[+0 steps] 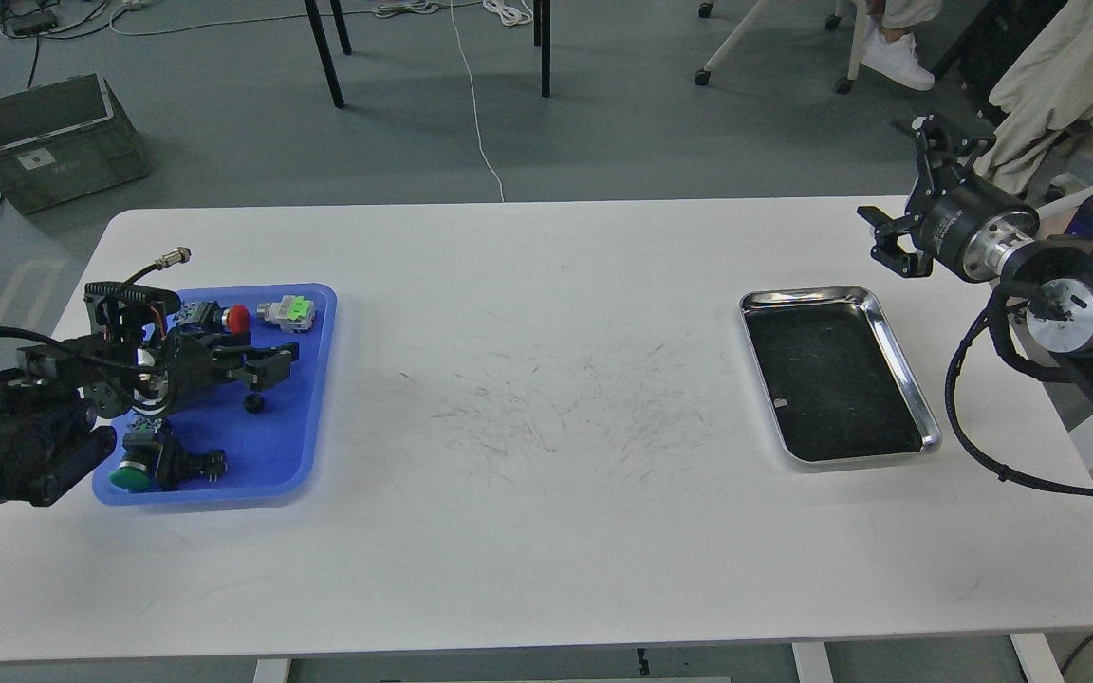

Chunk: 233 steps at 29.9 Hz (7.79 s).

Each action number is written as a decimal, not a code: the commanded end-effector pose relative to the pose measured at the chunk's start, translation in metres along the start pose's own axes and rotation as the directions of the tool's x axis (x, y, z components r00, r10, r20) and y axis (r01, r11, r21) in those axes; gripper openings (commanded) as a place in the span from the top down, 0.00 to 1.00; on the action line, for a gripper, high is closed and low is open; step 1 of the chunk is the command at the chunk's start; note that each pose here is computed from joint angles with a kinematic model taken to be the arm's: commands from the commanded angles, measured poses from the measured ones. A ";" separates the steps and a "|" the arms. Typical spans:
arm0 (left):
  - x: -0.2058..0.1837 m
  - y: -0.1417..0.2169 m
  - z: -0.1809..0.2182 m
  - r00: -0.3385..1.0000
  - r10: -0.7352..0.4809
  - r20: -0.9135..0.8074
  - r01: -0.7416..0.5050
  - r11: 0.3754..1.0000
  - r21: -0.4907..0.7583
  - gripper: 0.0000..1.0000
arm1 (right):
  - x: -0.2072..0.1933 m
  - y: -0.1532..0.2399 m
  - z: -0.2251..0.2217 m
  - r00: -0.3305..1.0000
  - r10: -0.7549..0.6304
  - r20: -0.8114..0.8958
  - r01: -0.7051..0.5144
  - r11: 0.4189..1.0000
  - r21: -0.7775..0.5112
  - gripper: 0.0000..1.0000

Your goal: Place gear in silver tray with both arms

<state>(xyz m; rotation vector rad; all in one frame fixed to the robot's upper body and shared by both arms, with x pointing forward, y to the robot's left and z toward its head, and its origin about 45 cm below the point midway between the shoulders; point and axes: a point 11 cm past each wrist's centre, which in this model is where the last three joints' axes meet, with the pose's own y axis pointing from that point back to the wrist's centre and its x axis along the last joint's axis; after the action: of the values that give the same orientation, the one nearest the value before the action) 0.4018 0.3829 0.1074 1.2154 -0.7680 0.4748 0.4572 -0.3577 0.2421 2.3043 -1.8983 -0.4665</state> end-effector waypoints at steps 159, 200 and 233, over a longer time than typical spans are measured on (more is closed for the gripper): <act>0.017 -0.073 0.303 0.977 -0.099 0.191 0.191 0.807 -0.558 0.93 | 0.024 0.008 -0.036 0.986 0.065 -0.152 -0.063 0.998 0.023 0.01; 0.013 -0.070 0.314 0.983 -0.128 0.134 0.183 0.784 -0.593 0.66 | 0.029 0.015 -0.025 0.975 0.044 -0.220 -0.054 0.998 -0.038 0.01; 0.170 -0.046 0.228 0.884 0.092 -0.459 -0.322 0.831 -0.454 0.17 | 0.016 0.016 -0.028 0.835 -0.049 -0.548 -0.030 0.991 -0.134 0.02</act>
<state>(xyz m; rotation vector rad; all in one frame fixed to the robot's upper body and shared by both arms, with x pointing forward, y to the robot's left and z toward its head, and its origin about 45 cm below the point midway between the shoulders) 0.4699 0.1021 0.2271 0.4927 -0.6413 0.5260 0.4511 -0.3858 0.2646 2.0626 -1.5638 0.0099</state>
